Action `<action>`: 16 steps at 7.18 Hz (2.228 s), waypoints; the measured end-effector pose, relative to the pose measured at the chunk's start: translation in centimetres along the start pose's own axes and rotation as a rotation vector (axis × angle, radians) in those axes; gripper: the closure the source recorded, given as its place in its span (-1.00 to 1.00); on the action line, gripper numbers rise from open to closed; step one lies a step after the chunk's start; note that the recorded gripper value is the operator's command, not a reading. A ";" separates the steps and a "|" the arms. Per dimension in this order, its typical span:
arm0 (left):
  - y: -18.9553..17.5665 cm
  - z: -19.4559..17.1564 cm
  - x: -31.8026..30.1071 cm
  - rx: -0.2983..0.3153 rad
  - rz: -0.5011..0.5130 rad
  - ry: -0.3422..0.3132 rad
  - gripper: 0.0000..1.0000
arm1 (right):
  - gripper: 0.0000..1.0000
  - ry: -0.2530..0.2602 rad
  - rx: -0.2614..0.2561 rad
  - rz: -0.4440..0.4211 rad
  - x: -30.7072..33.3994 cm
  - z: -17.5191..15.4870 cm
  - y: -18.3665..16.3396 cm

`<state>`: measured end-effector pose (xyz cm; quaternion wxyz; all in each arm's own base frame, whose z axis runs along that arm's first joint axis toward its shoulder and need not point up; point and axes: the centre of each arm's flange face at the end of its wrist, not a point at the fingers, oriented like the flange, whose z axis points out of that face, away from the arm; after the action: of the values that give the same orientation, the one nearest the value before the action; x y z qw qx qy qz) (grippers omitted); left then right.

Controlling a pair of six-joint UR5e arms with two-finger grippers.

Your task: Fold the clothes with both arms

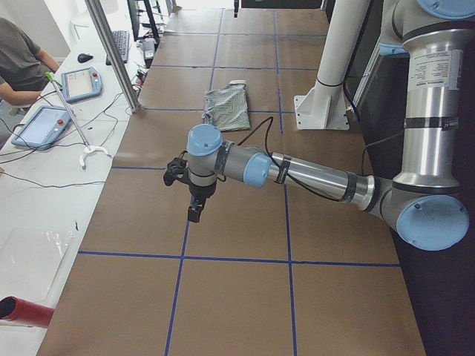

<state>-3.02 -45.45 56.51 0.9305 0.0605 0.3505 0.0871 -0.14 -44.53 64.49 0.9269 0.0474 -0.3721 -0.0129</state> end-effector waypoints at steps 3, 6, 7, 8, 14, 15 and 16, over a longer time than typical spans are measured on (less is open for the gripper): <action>3.9 -1.0 -0.2 -0.003 -0.059 0.000 -1.00 | -1.00 0.004 -0.044 -0.105 0.2 0.1 0.7; 3.7 0.1 -1.6 0.031 0.020 0.049 -1.00 | -1.00 0.014 -0.091 -0.097 -0.2 -2.8 0.7; 3.0 -0.2 -1.6 0.041 0.003 0.044 -1.00 | -1.00 0.016 -0.097 -0.085 0.0 -3.1 0.8; 1.9 -0.8 -1.3 0.027 -0.028 0.036 -1.00 | -1.00 0.018 -0.104 -0.076 0.4 -2.9 0.9; 2.0 1.2 -3.4 -0.149 -0.174 -0.008 -1.00 | -1.00 0.003 -0.140 -0.024 2.1 -1.2 1.3; 2.2 1.6 -3.8 -0.156 -0.180 -0.004 -1.00 | -1.00 0.004 -0.146 -0.024 2.4 -0.9 1.3; 2.3 2.0 -4.0 -0.153 -0.178 0.004 -1.00 | -1.00 0.008 -0.139 -0.035 2.2 -1.0 0.8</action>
<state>-4.97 -44.15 60.98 0.9358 -0.0423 0.3486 0.0306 2.18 -43.81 65.37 0.9291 -0.0104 -0.3657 -0.0547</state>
